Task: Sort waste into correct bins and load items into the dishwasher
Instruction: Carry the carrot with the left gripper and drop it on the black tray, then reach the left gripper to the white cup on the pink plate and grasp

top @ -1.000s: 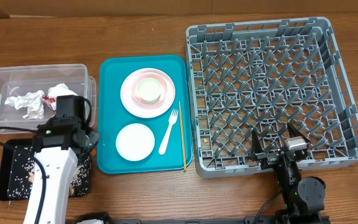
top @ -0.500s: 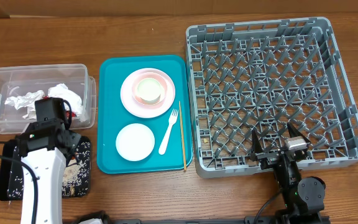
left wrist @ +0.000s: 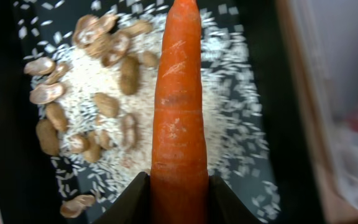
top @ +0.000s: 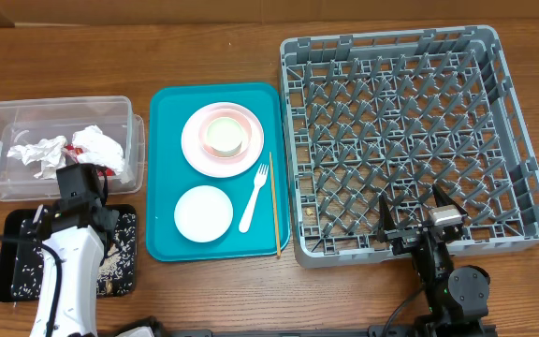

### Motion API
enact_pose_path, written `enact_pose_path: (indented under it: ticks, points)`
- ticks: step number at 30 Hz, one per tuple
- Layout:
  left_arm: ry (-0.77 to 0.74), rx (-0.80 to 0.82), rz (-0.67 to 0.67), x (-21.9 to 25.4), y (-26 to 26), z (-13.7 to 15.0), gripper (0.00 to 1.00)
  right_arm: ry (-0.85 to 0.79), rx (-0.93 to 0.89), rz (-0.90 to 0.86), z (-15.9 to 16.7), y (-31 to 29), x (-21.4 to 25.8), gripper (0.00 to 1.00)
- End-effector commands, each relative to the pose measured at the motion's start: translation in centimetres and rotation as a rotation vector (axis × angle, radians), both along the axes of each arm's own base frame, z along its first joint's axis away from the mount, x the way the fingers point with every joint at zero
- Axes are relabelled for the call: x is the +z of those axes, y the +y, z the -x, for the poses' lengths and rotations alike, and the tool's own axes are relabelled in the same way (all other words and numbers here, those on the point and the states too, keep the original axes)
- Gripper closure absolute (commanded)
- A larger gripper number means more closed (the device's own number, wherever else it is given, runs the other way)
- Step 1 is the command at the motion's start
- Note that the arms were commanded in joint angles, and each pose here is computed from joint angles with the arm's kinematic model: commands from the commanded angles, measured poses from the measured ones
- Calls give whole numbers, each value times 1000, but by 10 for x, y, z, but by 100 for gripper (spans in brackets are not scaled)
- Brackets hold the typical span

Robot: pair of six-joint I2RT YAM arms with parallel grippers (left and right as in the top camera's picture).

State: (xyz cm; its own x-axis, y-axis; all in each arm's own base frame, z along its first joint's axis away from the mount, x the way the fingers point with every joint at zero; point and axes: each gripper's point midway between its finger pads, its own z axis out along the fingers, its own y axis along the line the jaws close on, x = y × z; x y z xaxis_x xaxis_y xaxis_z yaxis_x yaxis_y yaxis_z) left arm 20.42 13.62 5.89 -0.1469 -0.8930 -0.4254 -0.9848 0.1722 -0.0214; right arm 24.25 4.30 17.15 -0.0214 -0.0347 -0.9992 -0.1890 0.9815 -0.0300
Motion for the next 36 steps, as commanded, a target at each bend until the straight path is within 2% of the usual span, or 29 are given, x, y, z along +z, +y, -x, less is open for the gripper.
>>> enact_pose_path:
  ticks: [1, 9, 13, 14, 16, 17, 22, 27, 29, 30, 31, 33, 34, 36]
  points:
    - [15, 65, -17, -9, 9, 10, 96, -4, -9, 0, 0, -2, -2, 0]
    - [28, 71, -12, -28, 14, 2, 86, -4, -9, 0, 0, -2, -2, 0]
    - [12, 70, -9, -28, 14, -1, 86, -4, -9, 0, 0, -2, -2, 0]
    - [12, 70, -10, -28, 14, -1, 83, -4, -9, 0, 0, -2, -2, 0]
    - [17, 59, -10, -28, 14, -1, 62, -4, -9, 0, 0, -2, -2, 0]
    - [22, 50, -11, -28, 14, -1, 56, -4, -9, 0, 0, -2, -2, 0]
    - [34, -10, -22, -21, 16, -7, 52, -4, -9, 0, 0, -2, -2, 0]
    - [56, -66, 20, 12, 14, -20, 51, -4, -9, 0, 0, -2, -2, 0]
    - [37, -323, 122, 42, -6, -47, 61, -4, -9, 0, 0, -2, -2, 0]
    - [-6, -528, 172, 59, -23, -66, 85, -4, -9, 0, 0, -2, -2, 0]
    - [-87, -740, 259, 75, -54, -85, 91, -4, -9, 0, 0, -2, -2, 0]
    - [-176, -896, 362, 86, -89, -95, 84, -4, -9, 0, 0, -2, -2, 0]
    - [-199, -942, 413, 88, -107, -96, 81, -4, -9, 0, 0, -2, -2, 0]
    - [-184, -981, 434, 87, -121, -94, 81, -4, -9, 0, 0, -2, -2, 0]
